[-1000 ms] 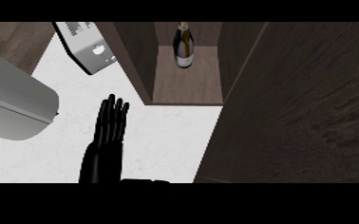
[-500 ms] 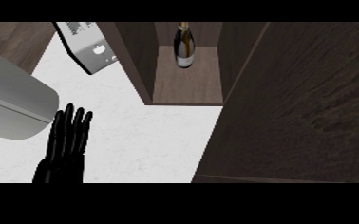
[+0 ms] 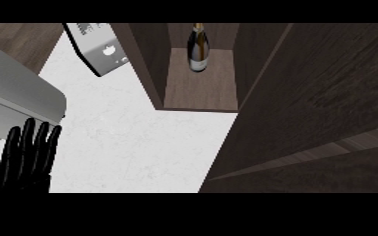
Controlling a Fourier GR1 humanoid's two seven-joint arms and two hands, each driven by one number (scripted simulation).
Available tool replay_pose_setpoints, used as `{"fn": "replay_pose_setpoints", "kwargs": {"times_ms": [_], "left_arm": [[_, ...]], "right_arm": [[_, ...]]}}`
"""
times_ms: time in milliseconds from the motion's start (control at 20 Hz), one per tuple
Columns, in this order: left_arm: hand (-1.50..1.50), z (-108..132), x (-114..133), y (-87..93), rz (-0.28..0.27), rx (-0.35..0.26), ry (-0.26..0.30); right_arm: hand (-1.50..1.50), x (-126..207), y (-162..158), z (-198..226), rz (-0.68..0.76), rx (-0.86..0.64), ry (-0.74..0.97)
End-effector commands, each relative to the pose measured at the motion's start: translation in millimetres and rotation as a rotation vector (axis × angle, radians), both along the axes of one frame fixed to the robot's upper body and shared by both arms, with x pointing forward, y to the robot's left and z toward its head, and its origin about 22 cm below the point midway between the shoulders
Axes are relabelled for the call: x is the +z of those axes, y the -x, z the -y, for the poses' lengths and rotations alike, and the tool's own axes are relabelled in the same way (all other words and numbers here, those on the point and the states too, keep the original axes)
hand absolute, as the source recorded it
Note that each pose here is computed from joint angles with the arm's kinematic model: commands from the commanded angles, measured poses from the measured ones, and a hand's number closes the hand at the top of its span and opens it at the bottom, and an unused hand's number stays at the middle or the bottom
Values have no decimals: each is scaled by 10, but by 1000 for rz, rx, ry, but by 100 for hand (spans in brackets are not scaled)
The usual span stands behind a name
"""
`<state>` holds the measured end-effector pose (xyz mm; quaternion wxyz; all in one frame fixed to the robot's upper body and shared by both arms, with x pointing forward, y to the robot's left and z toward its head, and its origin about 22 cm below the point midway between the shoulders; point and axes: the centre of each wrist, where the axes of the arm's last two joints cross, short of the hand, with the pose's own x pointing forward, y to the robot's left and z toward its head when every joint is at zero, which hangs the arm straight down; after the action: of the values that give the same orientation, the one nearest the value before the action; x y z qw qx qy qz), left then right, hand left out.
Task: Pick up the wine, place it into the cabinet and close the cabinet
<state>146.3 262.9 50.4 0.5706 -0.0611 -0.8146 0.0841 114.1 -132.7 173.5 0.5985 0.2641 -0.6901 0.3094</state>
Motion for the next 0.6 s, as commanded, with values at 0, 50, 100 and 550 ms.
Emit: {"fn": "replay_pose_setpoints", "kwargs": {"times_ms": [0,50,100,550], "left_arm": [[-150,-258,38,52,-11,-8,6],[-150,-214,85,13,11,-4,14],[-150,-313,81,20,27,6,11],[-150,-637,245,92,41,-58,6]], "right_arm": [[150,196,198,-285,33,151,-108],[150,150,165,-386,8,149,-96],[150,189,142,-404,30,140,-96],[150,263,-364,-924,59,49,-88]]}}
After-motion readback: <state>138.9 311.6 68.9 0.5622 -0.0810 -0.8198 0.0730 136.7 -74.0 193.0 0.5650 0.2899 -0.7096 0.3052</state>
